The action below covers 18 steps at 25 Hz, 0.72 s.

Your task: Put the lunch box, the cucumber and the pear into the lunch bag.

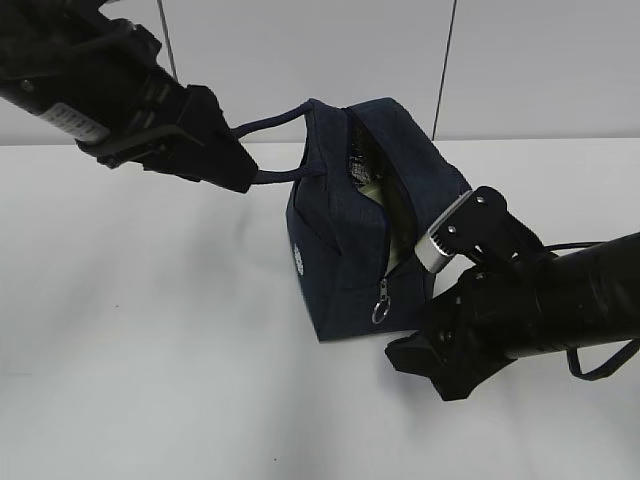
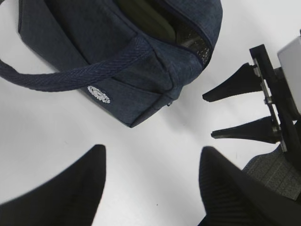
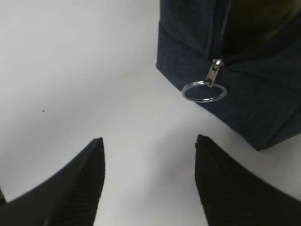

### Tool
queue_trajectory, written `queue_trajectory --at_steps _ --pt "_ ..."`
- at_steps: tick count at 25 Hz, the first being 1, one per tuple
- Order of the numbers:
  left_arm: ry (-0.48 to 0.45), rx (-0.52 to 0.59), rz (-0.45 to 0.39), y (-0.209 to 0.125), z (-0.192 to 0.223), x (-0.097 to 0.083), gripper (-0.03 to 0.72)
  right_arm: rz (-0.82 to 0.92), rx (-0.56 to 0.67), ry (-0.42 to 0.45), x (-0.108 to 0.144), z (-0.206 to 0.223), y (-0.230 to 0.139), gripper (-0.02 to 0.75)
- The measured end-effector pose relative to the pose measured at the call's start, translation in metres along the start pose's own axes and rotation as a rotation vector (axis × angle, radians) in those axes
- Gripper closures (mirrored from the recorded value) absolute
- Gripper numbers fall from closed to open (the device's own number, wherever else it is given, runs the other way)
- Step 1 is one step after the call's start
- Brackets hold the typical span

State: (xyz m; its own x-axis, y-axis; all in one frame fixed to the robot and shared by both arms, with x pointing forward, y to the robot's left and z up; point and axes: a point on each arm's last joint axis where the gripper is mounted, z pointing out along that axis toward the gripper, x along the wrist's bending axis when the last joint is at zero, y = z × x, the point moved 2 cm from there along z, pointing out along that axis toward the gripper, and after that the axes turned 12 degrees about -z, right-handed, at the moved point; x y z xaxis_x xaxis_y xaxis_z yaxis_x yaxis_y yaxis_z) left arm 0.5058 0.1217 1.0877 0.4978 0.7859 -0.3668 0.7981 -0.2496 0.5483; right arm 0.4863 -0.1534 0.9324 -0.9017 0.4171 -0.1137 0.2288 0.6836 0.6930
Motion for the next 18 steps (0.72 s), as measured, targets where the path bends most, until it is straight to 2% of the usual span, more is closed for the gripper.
queue_trajectory --at_steps 7,12,18 --pt "0.0 0.008 0.001 -0.001 0.0 0.0 0.254 -0.026 -0.036 -0.057 -0.01 0.015 -0.004 0.288" --pt "0.0 0.008 0.001 -0.001 0.0 0.0 0.254 -0.066 -0.012 -0.031 -0.013 0.036 -0.015 0.288" --pt "0.0 0.008 0.001 -0.001 0.0 0.0 0.254 -0.099 -0.02 -0.036 -0.02 0.043 -0.011 0.288"
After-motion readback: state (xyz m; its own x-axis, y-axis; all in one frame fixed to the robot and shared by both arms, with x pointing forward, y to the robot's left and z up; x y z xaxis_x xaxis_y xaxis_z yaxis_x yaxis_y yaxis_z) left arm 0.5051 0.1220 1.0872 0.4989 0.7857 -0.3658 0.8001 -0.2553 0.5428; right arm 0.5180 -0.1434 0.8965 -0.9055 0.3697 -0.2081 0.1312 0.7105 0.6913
